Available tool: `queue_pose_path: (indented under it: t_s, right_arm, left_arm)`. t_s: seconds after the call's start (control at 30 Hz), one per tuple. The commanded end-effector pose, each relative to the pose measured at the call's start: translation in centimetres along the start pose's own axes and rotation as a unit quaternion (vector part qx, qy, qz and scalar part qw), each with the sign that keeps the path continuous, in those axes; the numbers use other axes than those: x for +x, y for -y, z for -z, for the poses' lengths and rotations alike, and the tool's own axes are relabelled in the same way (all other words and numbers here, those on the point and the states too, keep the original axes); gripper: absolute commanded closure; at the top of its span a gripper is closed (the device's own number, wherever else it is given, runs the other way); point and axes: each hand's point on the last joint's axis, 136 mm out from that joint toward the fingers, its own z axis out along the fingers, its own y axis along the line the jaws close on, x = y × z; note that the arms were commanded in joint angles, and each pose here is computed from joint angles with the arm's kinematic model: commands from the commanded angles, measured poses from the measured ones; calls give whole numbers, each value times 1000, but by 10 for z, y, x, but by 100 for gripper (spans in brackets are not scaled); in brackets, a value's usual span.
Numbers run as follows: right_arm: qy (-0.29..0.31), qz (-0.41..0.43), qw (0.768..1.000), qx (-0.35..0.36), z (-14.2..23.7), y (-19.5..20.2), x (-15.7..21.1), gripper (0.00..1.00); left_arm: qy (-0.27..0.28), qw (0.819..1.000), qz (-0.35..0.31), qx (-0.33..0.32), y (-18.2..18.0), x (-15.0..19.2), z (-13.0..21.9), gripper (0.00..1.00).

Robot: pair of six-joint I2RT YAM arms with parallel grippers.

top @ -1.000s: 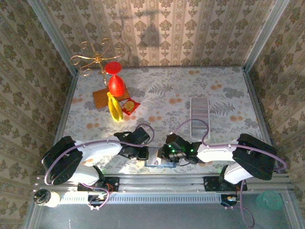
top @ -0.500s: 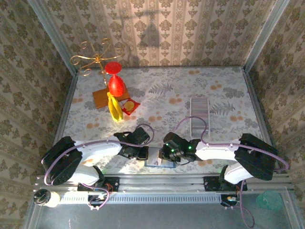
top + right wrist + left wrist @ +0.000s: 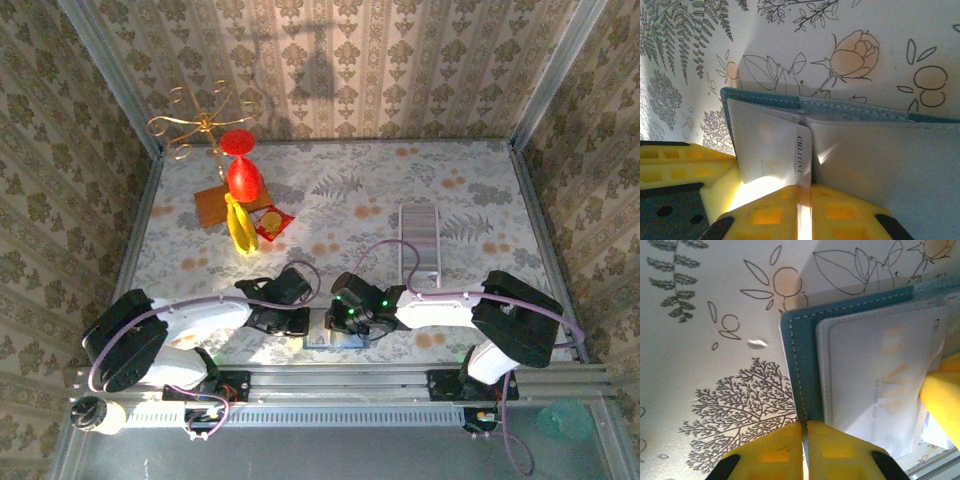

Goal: Put the credit cards into the card holder

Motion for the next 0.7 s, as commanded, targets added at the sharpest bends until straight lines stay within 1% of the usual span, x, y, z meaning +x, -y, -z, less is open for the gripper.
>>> queue_pose_path:
  t_s: [0.0, 0.1, 0.17, 0.3, 0.47, 0.67]
  right_arm:
    - [0, 17, 1000, -1, 3, -9, 0, 84]
    - [10, 17, 1000, 21, 14, -1, -1, 77]
    - [14, 18, 999, 36, 21, 5, 1, 74]
    - [10, 10, 998, 61, 30, 19, 7, 67]
    - [7, -2, 995, 101, 36, 40, 15, 62]
    - [1, -6, 992, 129, 36, 51, 22, 59]
  left_arm:
    - [-8, 1000, 7, -9, -9, 7, -2, 91]
    - [-6, 1000, 10, -10, -10, 8, -2, 91]
    - [-7, 1000, 11, -9, -11, 8, -2, 90]
    - [-8, 1000, 12, -8, -11, 8, -3, 90]
    - [-8, 1000, 12, -9, -11, 9, -3, 90]
    - [-11, 1000, 9, -9, -10, 9, -3, 90]
